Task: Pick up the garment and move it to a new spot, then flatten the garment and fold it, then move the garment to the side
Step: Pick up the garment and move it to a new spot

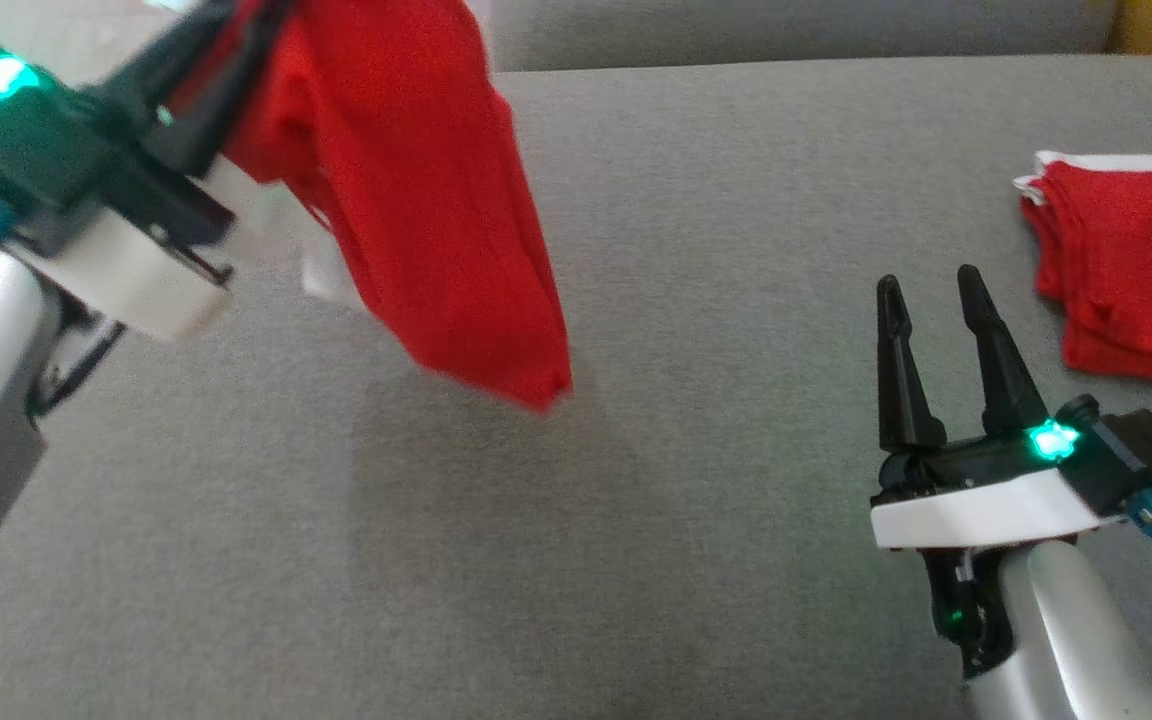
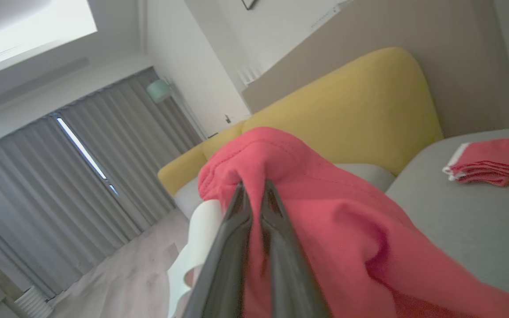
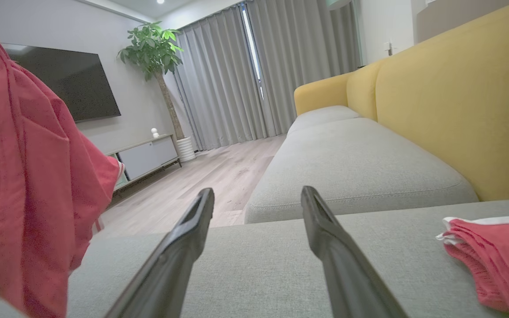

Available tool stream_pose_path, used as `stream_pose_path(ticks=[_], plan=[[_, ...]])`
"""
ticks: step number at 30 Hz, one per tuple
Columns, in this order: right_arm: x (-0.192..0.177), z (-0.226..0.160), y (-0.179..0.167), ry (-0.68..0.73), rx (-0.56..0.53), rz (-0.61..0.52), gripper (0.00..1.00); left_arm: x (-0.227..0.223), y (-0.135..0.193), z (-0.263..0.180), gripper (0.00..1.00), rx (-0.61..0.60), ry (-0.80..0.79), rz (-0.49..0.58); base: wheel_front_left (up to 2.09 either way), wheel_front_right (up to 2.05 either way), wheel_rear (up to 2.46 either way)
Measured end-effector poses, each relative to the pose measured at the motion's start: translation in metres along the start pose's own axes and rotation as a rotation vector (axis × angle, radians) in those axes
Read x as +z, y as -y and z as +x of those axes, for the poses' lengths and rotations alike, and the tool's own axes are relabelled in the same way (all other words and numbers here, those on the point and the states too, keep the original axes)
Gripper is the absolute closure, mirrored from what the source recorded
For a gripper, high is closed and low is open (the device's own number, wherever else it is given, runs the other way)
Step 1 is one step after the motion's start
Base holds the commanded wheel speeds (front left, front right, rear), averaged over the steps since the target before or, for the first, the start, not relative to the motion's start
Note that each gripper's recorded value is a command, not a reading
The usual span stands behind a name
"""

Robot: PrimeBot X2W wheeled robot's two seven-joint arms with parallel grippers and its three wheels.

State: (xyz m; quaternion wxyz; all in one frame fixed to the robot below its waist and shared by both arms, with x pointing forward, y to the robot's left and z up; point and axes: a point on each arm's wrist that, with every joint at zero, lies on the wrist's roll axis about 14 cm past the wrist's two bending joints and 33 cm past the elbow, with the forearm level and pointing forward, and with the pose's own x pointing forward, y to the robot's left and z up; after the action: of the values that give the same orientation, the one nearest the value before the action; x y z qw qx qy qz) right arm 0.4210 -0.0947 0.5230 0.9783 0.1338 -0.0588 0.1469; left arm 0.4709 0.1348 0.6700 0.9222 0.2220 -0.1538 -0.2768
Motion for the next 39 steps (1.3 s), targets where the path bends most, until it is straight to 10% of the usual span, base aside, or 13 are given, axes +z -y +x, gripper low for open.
stream_pose_path(ticks=[14, 15, 16, 17, 28, 39], plan=[[0.018, -0.014, 0.035, 0.047, -0.106, 0.03, 0.0, -0.039, 0.158, 0.061, 1.0, -0.56, -0.212, -0.084, 0.0, 0.0, 0.0], [0.02, -0.014, 0.038, 0.051, -0.113, 0.03, 0.0, -0.042, 0.164, 0.071, 0.89, -0.571, -0.212, -0.092, 0.0, 0.0, 0.0], [0.021, -0.015, 0.045, 0.051, -0.13, 0.027, 0.0, -0.048, 0.17, 0.094, 0.04, -0.574, -0.193, -0.103, 0.0, 0.0, 0.0], [0.02, -0.017, 0.048, 0.047, -0.142, 0.025, 0.0, -0.051, 0.171, 0.105, 0.0, -0.567, -0.18, -0.113, 0.0, 0.0, 0.0], [0.003, -0.018, 0.058, -0.001, -0.166, 0.0, 0.0, -0.065, 0.132, 0.143, 0.0, -0.309, -0.032, -0.224, 0.0, 0.0, 0.0], [-0.018, -0.009, 0.029, -0.056, -0.08, -0.019, 0.0, -0.108, 0.088, 0.014, 0.0, 0.086, -0.177, -0.396, 0.0, 0.0, 0.0]])
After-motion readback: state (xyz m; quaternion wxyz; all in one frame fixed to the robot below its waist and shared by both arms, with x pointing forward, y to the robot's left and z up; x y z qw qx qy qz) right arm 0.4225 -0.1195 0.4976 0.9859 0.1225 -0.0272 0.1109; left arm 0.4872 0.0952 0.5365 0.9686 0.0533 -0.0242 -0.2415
